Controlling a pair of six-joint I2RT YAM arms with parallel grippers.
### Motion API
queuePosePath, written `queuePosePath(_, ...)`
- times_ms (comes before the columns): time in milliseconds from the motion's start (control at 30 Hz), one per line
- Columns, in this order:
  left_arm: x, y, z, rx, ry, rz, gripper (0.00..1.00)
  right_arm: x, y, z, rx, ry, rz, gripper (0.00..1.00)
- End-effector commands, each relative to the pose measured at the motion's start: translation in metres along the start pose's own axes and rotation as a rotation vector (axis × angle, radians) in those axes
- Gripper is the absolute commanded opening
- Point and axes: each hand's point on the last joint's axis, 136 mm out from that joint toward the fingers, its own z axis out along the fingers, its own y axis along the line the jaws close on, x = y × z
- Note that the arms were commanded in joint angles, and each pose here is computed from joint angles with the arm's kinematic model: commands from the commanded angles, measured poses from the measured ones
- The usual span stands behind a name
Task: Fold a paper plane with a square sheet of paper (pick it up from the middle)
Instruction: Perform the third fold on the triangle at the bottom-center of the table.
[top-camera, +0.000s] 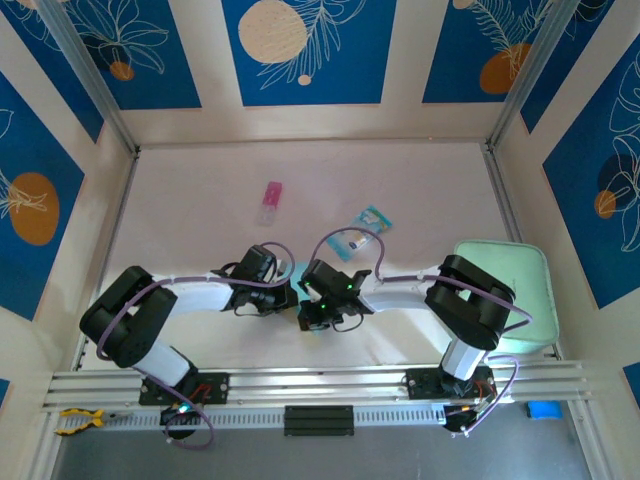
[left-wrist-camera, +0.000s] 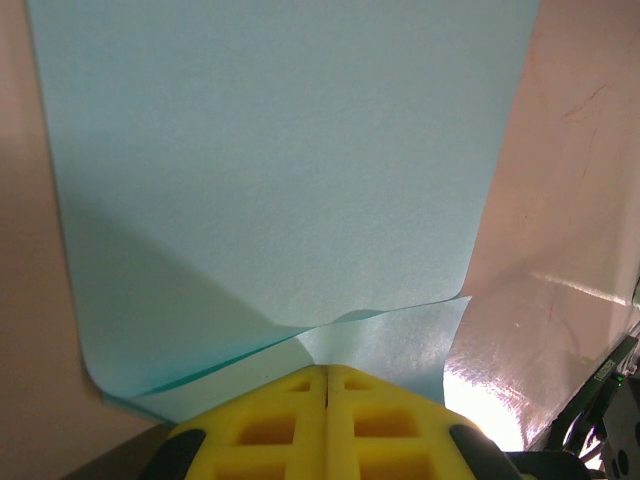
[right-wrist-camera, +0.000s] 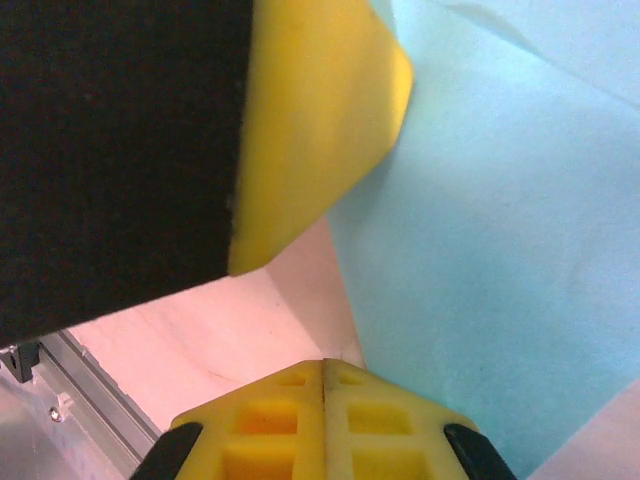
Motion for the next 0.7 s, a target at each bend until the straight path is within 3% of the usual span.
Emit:
queuePosePath(0,0.016,0.032,0.006,-0.11,0.044,-0.034,0.0,0.006,-0.011,-0.001,0.025,0.014,0.027,0.06)
queuePosePath(667,0.016,0.036,0.008,-0.118,0.042,-0.043,0.0,0.029,-0.023,0.006,-0.147,0.036,0.144,0.06)
